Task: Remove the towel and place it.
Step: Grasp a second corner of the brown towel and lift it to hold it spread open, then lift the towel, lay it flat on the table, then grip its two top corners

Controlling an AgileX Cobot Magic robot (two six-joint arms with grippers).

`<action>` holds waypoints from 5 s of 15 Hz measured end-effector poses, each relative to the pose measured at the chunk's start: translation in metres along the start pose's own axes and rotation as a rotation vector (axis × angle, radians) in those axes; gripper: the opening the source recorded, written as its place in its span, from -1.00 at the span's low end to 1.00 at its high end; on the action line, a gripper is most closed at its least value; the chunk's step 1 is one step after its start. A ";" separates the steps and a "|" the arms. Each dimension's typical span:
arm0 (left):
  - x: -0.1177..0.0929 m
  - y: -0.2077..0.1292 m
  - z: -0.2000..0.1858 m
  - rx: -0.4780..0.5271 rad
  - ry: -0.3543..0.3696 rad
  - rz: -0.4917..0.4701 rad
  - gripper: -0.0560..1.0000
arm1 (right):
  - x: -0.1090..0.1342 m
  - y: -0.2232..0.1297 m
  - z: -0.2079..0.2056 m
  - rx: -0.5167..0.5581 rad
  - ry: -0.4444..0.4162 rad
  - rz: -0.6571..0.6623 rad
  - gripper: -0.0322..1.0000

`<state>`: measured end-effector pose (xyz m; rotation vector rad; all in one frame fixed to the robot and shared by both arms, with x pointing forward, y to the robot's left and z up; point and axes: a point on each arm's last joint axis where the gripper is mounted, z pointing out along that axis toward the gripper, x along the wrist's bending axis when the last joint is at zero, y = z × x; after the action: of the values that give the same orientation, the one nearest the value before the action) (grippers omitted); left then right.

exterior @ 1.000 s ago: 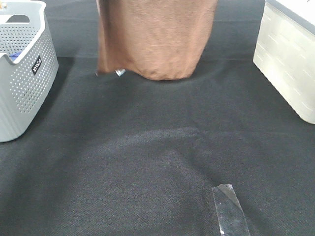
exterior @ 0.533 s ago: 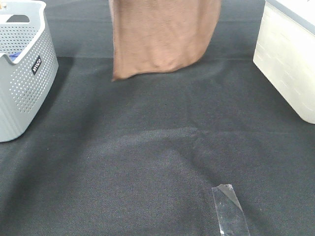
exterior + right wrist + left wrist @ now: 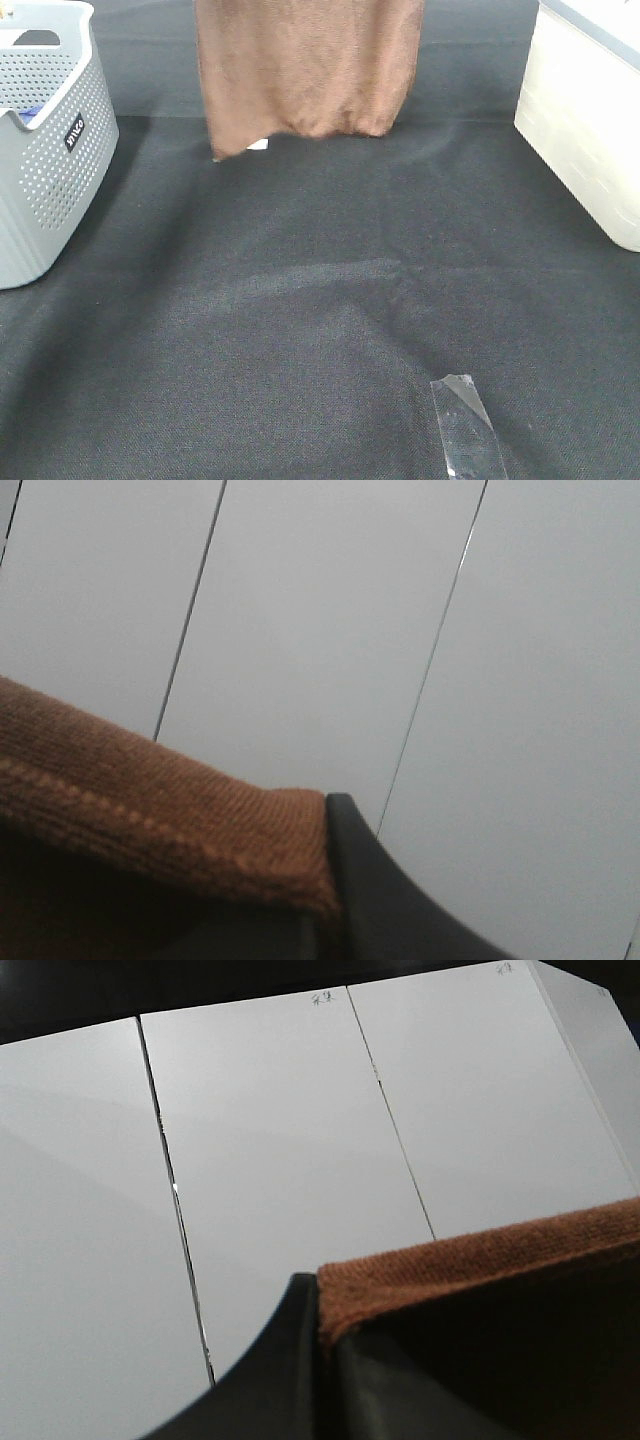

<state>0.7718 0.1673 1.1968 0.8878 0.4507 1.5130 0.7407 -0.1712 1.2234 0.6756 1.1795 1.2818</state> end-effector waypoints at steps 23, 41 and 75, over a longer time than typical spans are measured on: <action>-0.028 0.012 -0.063 1.355 -0.317 -0.303 -0.89 | 0.013 -0.031 -0.069 1.062 0.408 0.237 -0.92; 0.000 0.161 -0.262 1.716 -0.446 -0.580 -0.89 | 0.006 0.042 -0.293 1.301 0.440 0.457 -0.92; -0.076 0.057 -0.445 2.516 -0.684 -0.710 -0.89 | 0.076 -0.159 -0.403 2.118 0.562 0.592 -0.91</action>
<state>0.3966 0.1825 0.9399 2.3770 1.8406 -0.9046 0.4161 -0.2208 0.9311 2.3207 2.7842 0.0347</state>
